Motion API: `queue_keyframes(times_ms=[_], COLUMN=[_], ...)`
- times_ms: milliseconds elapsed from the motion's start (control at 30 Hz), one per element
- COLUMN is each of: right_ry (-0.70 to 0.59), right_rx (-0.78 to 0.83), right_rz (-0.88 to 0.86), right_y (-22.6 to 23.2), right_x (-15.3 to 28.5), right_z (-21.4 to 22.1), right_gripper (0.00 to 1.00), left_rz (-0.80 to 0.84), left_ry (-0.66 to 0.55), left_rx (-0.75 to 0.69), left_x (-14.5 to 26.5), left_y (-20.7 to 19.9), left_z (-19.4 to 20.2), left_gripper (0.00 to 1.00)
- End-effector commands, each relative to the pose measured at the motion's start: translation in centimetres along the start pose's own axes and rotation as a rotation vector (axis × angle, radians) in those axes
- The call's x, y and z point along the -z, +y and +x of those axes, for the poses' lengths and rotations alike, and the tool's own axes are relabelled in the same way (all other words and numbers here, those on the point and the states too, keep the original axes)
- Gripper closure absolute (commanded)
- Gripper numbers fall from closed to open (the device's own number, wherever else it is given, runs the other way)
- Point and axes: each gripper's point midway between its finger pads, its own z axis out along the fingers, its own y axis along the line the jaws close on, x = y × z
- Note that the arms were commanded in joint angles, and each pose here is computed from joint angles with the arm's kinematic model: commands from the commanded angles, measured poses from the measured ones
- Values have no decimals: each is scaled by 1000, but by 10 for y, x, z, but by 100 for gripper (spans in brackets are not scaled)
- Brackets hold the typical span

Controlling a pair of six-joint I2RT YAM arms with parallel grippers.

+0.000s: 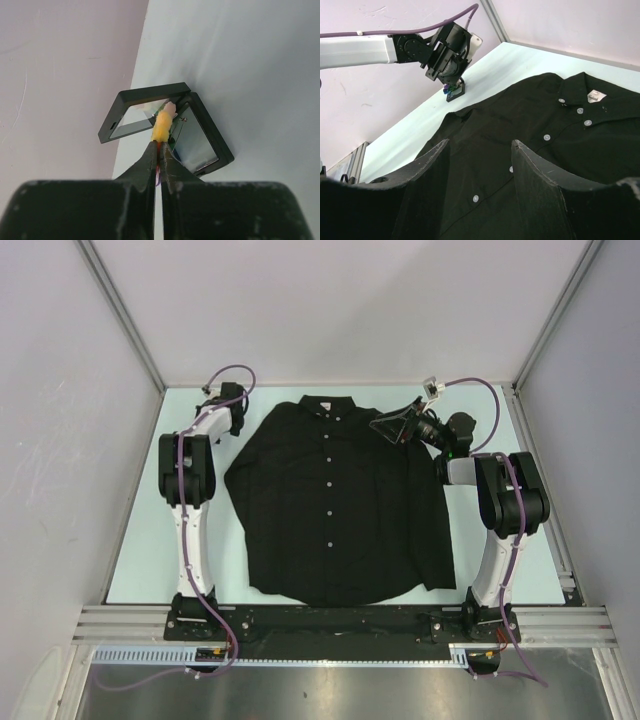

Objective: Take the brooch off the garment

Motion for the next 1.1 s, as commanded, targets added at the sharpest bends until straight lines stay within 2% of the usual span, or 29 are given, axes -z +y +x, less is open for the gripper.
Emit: queue_keyframes(times_ms=[0,167,467,900,1067], right_ry=[-28,-27,-29,-30,-28], right_rx=[48,45,50,49,44], right_rz=[-20,-21,-23,-21,-22], right_y=[3,3,3,2,2], right_x=[1,1,0,1,1], right_z=[-9,-8,-9,-8,-7], right_gripper=[44,45,45,45,46], left_rz=[-31,-26,-4,19,30], left_ry=[-16,-18,-14,-2,-4], left_rx=[27,34,42,68,77], left_x=[0,0,1,6,9], left_y=[12,11,9,10,13], left_z=[-12,-13,-13,-9,-9], left_gripper=[93,90,76,68,60])
